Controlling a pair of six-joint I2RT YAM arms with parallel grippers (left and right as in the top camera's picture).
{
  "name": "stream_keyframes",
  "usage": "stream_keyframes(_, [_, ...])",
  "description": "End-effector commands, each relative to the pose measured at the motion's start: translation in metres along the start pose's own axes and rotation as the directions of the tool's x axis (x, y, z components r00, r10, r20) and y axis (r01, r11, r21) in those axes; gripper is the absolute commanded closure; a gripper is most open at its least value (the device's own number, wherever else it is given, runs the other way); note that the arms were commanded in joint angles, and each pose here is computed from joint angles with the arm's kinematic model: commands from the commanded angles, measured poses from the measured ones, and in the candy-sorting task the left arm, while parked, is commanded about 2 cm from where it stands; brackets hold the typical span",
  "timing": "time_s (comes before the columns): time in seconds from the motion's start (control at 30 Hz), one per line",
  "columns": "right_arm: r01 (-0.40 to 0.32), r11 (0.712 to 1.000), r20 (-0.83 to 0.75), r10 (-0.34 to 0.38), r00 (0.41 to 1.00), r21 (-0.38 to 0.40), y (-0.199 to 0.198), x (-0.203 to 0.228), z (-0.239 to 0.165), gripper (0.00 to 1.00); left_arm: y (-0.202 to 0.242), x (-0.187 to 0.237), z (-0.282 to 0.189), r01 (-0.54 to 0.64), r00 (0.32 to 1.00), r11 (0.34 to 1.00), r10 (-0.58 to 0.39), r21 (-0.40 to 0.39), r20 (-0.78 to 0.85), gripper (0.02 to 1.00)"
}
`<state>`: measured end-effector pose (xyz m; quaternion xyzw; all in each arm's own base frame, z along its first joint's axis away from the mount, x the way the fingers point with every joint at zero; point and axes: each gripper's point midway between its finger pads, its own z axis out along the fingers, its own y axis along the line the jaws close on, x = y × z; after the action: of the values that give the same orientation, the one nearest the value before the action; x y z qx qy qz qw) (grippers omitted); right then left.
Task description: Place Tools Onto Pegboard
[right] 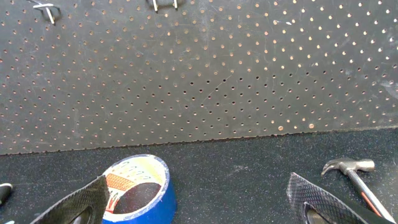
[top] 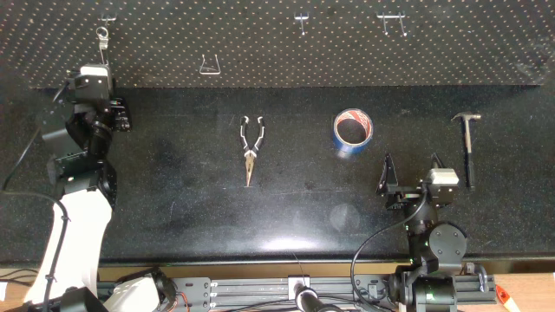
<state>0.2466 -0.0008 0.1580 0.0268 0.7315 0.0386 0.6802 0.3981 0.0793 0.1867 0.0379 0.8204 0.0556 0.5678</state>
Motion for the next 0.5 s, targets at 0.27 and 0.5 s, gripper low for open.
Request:
stream_keyframes(0.27, [-0.011,1.000,-0.004,0.011,1.000,0.002,0.000,0.002,0.000,0.069,0.005,0.005,0.006,0.013,1.000,1.000,-0.013,-0.027,-0.018,0.956])
stream_keyframes(0.5, [-0.011,1.000,-0.004,0.011,1.000,0.002,0.000,0.002,0.000,0.069,0.004,0.008,0.008,0.014,1.000,1.000,-0.015,-0.026,-0.025,0.844])
